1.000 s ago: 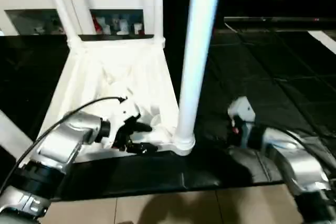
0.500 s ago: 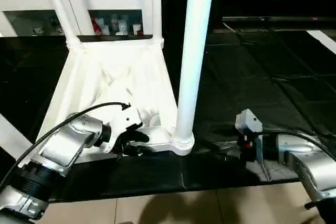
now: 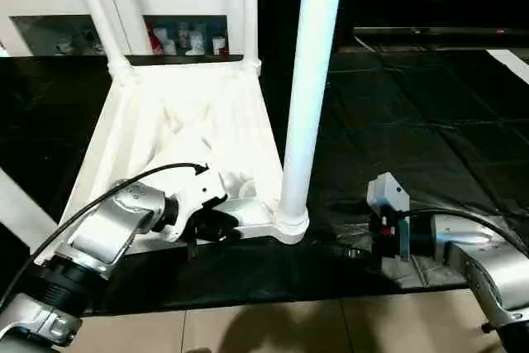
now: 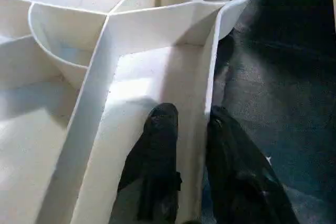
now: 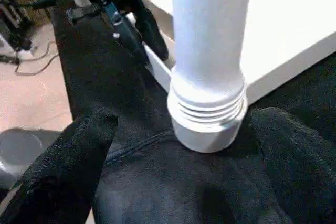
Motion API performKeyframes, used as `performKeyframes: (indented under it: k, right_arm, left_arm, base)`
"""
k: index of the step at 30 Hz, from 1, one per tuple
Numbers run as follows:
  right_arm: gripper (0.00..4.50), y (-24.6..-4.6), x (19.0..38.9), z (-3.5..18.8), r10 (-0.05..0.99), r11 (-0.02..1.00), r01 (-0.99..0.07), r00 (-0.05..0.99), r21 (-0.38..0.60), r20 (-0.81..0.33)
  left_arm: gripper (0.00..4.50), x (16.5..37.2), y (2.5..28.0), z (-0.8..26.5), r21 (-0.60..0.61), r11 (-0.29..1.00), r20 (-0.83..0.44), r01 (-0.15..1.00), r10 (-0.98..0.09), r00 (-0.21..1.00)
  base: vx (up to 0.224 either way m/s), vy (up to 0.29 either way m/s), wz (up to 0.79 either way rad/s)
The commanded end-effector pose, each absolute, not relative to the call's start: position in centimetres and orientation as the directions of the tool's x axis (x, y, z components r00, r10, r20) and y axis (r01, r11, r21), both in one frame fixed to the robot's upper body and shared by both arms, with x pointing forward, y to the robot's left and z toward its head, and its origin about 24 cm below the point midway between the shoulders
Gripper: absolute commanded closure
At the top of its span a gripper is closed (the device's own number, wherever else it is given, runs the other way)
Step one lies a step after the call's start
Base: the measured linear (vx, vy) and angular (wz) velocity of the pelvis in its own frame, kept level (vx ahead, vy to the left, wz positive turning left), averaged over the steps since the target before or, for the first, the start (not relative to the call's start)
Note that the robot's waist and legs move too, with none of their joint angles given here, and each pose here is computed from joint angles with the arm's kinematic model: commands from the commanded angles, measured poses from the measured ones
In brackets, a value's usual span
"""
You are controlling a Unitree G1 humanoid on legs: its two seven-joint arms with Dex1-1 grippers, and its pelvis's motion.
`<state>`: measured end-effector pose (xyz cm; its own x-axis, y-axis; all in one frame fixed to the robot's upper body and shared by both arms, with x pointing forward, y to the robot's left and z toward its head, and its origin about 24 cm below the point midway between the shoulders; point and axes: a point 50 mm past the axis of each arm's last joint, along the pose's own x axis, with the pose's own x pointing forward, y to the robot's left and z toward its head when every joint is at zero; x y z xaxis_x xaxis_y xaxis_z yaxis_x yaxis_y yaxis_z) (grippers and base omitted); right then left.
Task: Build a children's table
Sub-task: Rotate leg to tighten
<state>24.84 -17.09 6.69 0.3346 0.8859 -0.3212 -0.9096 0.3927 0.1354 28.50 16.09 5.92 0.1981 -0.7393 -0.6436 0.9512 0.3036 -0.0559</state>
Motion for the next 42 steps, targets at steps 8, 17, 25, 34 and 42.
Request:
performKeyframes:
  k: [8, 17, 25, 34, 42]
  right_arm:
    - [0.0, -17.4, 25.0, 7.3, 0.859, 0.451, -0.885, 0.396, 0.114, -0.324]
    - [0.0, -17.6, 26.6, 7.3, 0.83, 0.494, -0.866, 0.445, 0.073, -0.335]
    - [0.0, -17.4, 26.9, 7.3, 0.83, 0.496, -0.866, 0.452, 0.061, -0.327]
    - [0.0, -16.7, 27.7, 7.1, 0.851, 0.484, -0.871, 0.448, 0.082, -0.274]
    - [0.0, -16.4, 28.7, 7.5, 0.896, 0.41, -0.908, 0.384, 0.088, -0.222]
  left_arm:
    - [4.43, 29.0, 16.2, 5.9, -0.017, 0.33, -0.654, 0.944, -0.718, 0.239]
    - [4.43, 29.4, 16.2, 5.8, -0.014, 0.344, -0.642, 0.939, -0.723, 0.255]
    - [4.43, 30.8, 15.8, 6.4, 0.048, 0.329, -0.566, 0.943, -0.769, 0.298]
    - [4.43, 31.6, 16.1, 6.1, 0.047, 0.281, -0.571, 0.959, -0.78, 0.257]
    - [4.43, 30.6, 15.1, 5.8, 0.002, 0.102, -0.577, 0.995, -0.812, 0.085]
  base:
    - [0.0, 0.0, 0.0]
    - [0.0, 0.0, 0.0]
    - [0.0, 0.0, 0.0]
    - [0.0, 0.0, 0.0]
    - [0.0, 0.0, 0.0]
